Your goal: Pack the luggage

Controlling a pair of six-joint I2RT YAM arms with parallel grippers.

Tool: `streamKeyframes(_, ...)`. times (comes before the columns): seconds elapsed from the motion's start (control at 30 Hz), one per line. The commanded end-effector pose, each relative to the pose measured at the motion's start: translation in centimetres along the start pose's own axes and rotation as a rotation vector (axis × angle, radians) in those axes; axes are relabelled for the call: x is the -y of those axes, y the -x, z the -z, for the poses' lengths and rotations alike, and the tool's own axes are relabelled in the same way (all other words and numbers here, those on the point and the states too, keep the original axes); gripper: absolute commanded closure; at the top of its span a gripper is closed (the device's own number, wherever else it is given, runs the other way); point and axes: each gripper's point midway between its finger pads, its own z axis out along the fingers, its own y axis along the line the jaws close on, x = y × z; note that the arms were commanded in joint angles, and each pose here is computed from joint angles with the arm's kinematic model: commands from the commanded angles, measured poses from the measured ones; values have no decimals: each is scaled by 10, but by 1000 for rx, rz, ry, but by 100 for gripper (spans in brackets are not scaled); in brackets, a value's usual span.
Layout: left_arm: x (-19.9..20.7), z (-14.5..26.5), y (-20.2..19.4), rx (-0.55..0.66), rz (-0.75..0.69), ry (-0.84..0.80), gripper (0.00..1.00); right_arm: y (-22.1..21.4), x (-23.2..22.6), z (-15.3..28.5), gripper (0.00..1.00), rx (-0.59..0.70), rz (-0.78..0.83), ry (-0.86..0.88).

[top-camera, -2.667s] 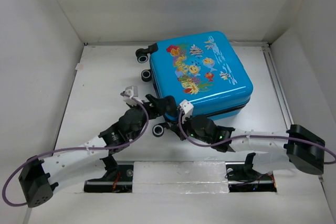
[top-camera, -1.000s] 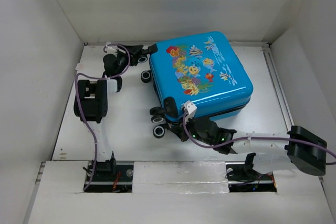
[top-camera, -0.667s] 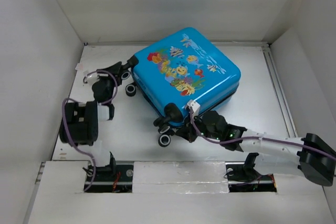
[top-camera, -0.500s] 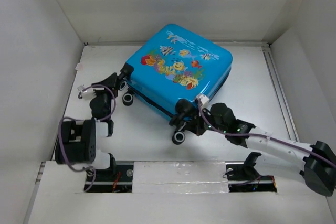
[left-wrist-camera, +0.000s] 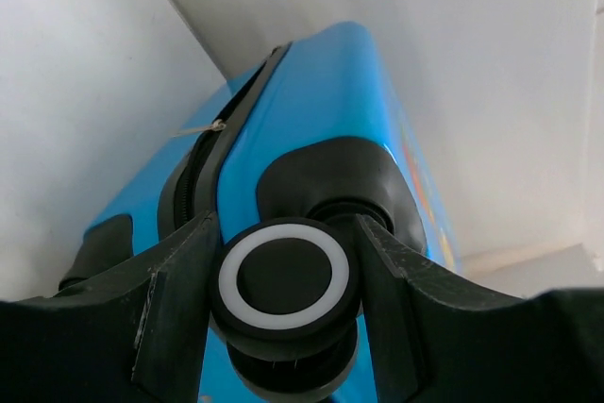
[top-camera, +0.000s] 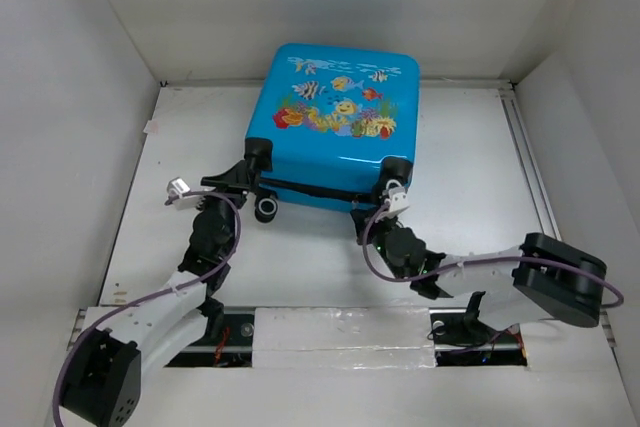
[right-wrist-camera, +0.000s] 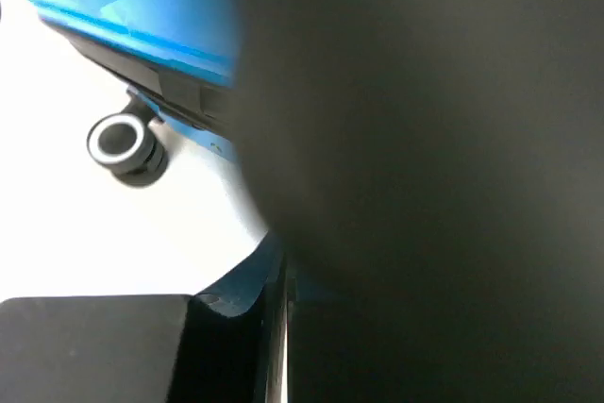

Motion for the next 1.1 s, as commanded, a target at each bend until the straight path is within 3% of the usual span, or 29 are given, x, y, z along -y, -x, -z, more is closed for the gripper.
streamKeyframes(0.0,87,64,-100,-562,15,-360,100,-1,-87,-7,100,-40,-14,230)
streamKeyframes(0.17,107,85,-123,-658,39,-423,100,3,-139,-19,100,-92,20,340)
streamKeyframes(0.37,145,123,-142,-754,47,-511,100,-25,-191,-12,100,-175,26,552)
streamKeyframes(0.57,166,169,-159,-859,157,-543,100,-27,-208,-18,100,-163,1,599)
streamKeyframes(0.73,168,174,-168,-855,97,-520,100,-29,-192,-5,100,-161,-53,582)
streamKeyframes(0.77,164,174,-170,-858,79,-514,95,-17,-193,7,100,-139,-84,604)
streamKeyframes(0.8,170,171,-166,-837,54,-531,82,-12,-186,14,100,-123,-125,592)
streamKeyframes(0.87,163,166,-164,-817,-31,-508,48,-25,-156,29,100,-153,-143,537)
streamKeyframes(0.9,173,162,-153,-782,-41,-521,22,-20,-152,40,100,-161,-173,535)
streamKeyframes(1.0,171,140,-132,-658,-155,-453,2,-25,-135,60,100,-193,-179,507)
streamKeyframes(1.07,172,115,-110,-529,-200,-394,0,-32,-127,67,100,-228,-180,477)
